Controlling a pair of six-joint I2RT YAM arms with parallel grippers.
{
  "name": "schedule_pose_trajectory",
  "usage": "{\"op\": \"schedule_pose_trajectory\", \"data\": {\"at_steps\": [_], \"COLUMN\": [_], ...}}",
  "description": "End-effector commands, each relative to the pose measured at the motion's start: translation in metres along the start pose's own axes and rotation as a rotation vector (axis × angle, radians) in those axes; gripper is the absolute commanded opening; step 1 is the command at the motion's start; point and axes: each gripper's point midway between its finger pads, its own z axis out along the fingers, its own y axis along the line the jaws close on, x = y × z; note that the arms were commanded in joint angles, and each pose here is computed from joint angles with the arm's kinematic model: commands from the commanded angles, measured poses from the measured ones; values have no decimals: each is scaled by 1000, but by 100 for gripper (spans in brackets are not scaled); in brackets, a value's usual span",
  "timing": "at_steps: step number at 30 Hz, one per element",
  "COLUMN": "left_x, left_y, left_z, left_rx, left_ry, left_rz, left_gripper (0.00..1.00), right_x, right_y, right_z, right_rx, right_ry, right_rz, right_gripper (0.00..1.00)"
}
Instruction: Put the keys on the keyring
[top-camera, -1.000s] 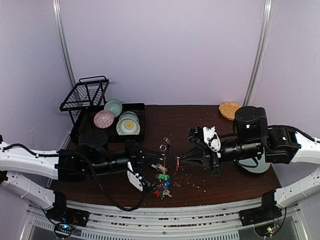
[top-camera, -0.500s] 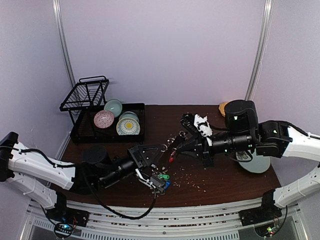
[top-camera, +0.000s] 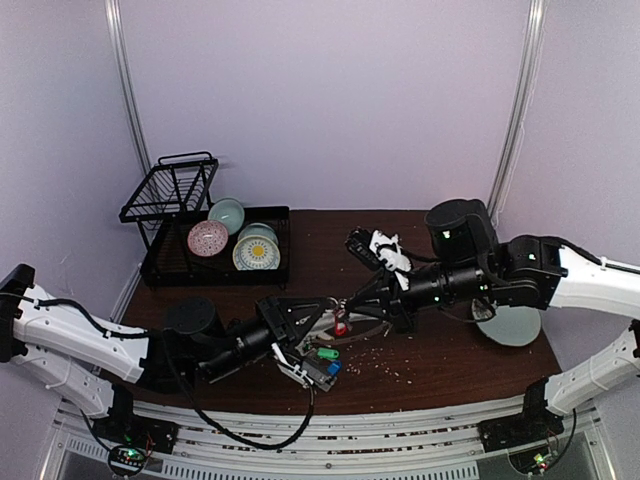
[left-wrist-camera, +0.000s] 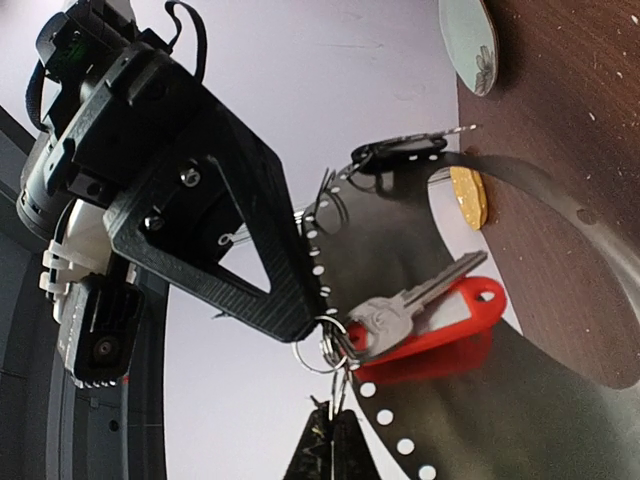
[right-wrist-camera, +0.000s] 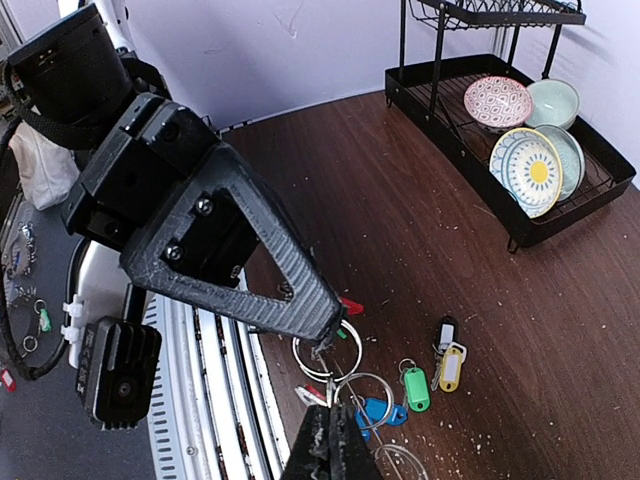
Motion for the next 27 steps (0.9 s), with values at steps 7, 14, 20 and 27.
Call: {"op": "schedule_pose_trajectory", "data": {"at_steps": [7, 14, 20, 27], "left_x": [10, 14, 12, -2], "left_y": [32, 34, 32, 57], "left_z": [0, 1, 1, -3], "left_rx": [-90, -102, -100, -100], "left_ry": [41, 69, 65, -87], "left_rz": [-107, -93, -102, -397], "left_gripper": [0, 0, 0, 0], "right_x": [-6, -4, -10, -8], "right_y": [-9, -5, 5, 9], "right_z": [-10, -9, -13, -7], "right_rx": [32, 6, -48, -68], "right_ry": [-3, 29, -40, -36], "right_rz": [123, 208, 253, 239], "right_gripper": [0, 0, 0, 0]}}
